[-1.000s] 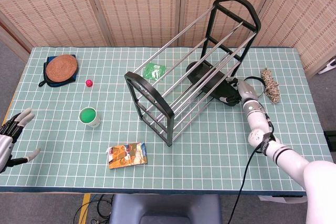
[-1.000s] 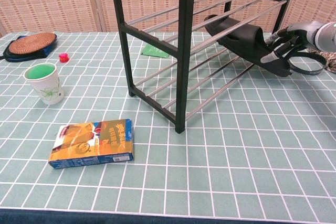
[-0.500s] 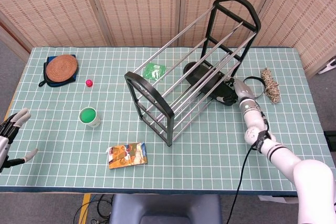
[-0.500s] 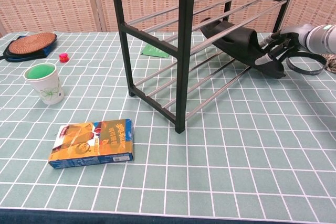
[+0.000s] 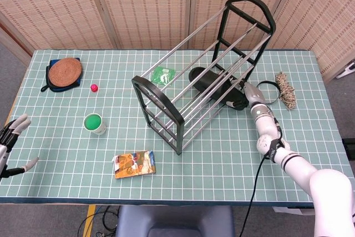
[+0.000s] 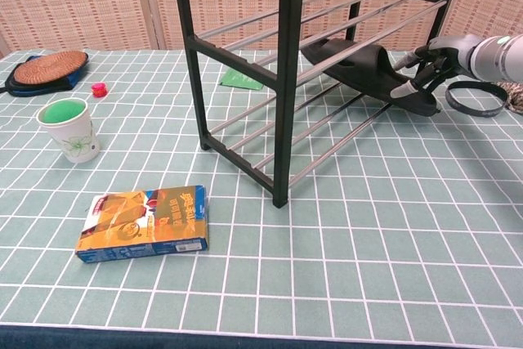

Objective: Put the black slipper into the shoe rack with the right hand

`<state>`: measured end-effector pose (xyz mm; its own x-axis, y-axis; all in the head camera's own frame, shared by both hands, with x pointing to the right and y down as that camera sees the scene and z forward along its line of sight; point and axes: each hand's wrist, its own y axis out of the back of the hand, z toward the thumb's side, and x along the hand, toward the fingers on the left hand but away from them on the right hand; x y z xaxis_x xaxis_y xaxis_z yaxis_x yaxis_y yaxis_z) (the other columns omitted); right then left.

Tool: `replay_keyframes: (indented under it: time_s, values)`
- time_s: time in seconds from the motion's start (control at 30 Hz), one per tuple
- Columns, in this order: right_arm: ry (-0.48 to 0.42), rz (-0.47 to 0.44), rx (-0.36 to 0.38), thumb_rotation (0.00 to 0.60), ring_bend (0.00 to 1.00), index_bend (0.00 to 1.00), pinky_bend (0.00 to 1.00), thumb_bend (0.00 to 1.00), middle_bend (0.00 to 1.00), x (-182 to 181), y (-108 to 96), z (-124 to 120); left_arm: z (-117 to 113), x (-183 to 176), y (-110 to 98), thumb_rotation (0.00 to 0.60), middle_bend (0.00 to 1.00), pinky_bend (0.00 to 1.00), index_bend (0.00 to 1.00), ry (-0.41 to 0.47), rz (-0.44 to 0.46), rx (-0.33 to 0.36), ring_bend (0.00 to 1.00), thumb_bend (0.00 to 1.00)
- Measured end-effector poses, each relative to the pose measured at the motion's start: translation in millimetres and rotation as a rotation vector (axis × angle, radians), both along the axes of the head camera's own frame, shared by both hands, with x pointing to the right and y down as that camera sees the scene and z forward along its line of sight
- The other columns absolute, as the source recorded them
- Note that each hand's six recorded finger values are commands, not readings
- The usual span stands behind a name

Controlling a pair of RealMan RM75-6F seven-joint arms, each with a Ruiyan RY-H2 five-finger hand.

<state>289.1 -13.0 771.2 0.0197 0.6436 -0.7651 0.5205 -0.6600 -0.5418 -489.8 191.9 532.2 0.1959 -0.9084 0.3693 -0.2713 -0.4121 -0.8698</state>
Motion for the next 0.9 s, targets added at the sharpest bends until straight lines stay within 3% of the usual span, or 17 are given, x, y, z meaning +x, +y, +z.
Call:
replay_keyframes:
  time_s: [0.43,0.9]
  values:
    - [-0.016,-0.03,0.028,0.6,0.09,0.12,0.22,0.18,0.03,-2.9,8.5,-19.5,1.8,2.1,-0.2,0.6,0.02,0.11,0.01,-0.008,0.002,0.001,0.0,0.26]
    - [0.0,-0.063,-0.002,0.6,0.01,0.0,0.14,0.18,0.0,-4.7,12.8,-18.3,0.0,-0.5,-0.9,0.6,0.02,0.11,0.01,-0.003,-0.004,0.007,0.0,0.26]
